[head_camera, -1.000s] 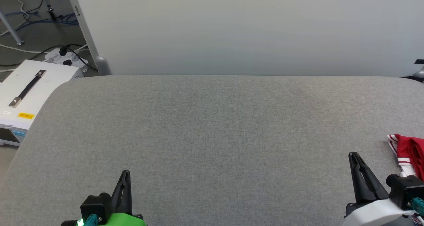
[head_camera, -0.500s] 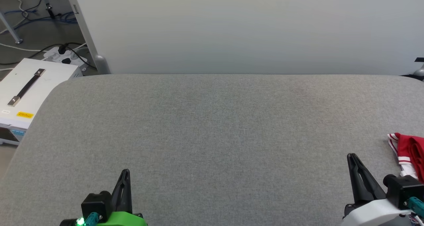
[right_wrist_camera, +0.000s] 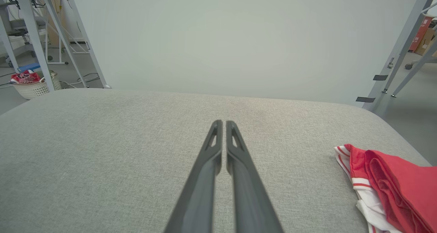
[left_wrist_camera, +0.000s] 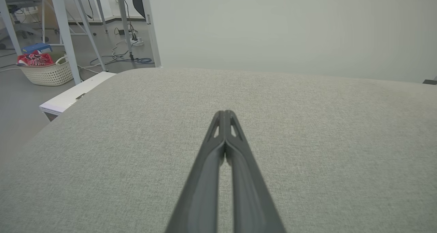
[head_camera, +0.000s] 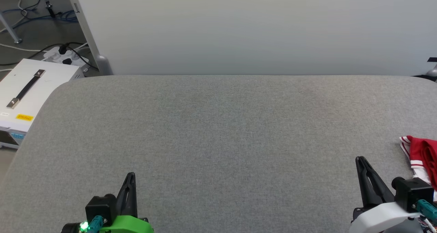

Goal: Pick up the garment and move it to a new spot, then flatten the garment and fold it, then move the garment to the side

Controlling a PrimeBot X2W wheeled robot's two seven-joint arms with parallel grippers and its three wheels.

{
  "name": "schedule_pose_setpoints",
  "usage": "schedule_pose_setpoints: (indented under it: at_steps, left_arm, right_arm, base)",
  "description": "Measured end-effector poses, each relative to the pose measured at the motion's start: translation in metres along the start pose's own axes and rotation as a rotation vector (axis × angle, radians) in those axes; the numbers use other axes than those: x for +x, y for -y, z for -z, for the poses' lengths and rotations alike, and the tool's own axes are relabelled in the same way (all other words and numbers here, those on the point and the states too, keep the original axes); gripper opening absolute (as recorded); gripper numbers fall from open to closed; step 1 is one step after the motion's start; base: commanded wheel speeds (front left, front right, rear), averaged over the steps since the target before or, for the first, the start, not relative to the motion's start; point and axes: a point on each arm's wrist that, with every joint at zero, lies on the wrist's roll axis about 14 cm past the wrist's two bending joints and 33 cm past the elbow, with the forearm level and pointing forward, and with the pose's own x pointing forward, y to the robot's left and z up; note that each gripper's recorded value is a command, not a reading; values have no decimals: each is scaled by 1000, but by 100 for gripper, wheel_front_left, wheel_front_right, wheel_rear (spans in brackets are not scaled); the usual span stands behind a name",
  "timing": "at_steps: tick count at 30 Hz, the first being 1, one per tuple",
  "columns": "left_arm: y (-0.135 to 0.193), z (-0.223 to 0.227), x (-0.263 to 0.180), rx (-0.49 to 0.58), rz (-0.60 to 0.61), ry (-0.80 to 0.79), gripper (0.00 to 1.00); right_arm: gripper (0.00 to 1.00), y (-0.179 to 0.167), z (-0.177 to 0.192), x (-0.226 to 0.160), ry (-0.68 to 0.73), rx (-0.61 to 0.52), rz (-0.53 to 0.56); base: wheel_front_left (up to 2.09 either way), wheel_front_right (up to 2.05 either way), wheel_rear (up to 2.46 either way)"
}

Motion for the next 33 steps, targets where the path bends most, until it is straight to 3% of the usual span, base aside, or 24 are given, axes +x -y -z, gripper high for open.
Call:
schedule_pose_setpoints:
  at_steps: [33]
  left_arm:
    - [4,-9,12,36,5,-9,0]
  right_arm:
    - [0,0,10,10,-29,-19,-2]
  base:
    - [0,0,0]
